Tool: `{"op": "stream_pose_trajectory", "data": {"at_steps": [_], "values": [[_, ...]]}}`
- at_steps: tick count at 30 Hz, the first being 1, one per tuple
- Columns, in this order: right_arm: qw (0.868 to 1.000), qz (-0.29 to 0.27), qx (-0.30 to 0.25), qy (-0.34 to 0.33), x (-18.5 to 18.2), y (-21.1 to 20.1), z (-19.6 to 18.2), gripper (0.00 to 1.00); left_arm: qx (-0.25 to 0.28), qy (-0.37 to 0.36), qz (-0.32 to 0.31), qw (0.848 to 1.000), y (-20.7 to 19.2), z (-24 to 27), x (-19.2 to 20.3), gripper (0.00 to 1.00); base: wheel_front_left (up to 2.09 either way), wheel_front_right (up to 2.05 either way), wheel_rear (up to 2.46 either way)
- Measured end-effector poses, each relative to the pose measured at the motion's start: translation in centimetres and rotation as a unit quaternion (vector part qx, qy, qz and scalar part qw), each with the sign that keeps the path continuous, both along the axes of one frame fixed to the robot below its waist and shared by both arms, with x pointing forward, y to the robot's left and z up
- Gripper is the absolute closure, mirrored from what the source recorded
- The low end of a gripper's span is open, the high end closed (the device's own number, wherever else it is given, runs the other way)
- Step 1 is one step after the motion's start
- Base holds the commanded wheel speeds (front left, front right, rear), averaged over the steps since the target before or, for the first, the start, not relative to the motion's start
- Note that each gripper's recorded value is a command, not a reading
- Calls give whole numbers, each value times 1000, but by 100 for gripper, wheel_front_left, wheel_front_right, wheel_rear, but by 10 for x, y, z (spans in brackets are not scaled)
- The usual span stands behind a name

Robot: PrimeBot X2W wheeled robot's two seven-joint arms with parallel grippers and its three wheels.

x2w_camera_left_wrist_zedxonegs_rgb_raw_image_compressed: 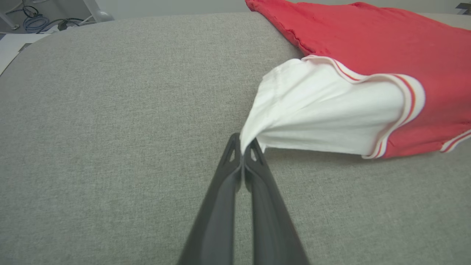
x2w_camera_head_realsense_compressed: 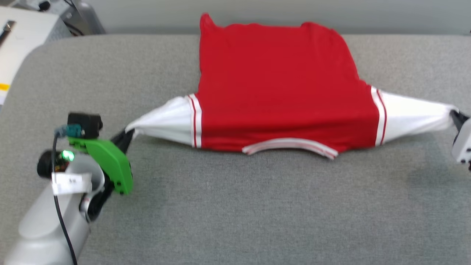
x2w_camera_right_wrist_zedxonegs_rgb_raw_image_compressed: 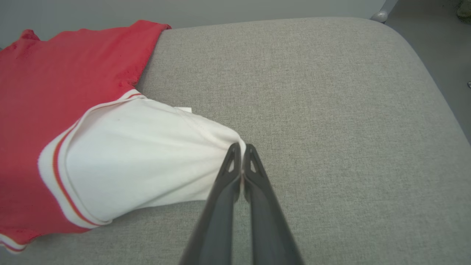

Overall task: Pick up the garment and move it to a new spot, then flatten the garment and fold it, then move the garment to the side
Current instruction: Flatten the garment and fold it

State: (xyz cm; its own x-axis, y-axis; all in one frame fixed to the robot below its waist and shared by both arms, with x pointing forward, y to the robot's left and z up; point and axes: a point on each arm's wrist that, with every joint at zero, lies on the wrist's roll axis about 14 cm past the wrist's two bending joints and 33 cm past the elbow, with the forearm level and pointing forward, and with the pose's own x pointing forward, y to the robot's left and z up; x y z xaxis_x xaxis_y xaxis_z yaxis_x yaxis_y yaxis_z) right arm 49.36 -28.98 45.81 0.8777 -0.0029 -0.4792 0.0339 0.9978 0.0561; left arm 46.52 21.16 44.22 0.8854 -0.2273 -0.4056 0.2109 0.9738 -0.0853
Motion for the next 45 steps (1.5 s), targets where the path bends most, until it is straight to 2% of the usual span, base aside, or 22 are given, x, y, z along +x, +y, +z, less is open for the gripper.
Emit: {"op": "stream_pose_trajectory", "data": {"at_steps": [13,23,27,33,34,35,38,45], "values": [[997,-15,40,69,-88,-9,-15,100,-25,77,-2,997,-6,-12,-96,100,0,0,0],[985,-27,67,154,-160,-15,-42,100,-56,131,-9,990,-21,-23,-160,100,0,0,0],[984,-28,73,161,-169,-12,-43,100,-71,137,-19,988,-32,-20,-167,100,0,0,0],[984,-21,67,162,-162,-5,-35,100,-85,141,-47,985,-52,-12,-167,100,0,0,0],[984,-21,65,162,-160,-5,-34,74,-86,143,-50,985,-54,-11,-167,100,0,0,0],[985,-19,62,162,-158,-4,-32,0,-85,145,-57,984,-57,-11,-167,100,0,0,0],[987,-1,47,154,-144,2,-22,0,-84,154,-70,982,-63,-7,-166,100,0,0,0],[992,67,33,97,-77,37,28,0,-71,168,-93,979,-75,1,-161,100,0,0,0]]}}
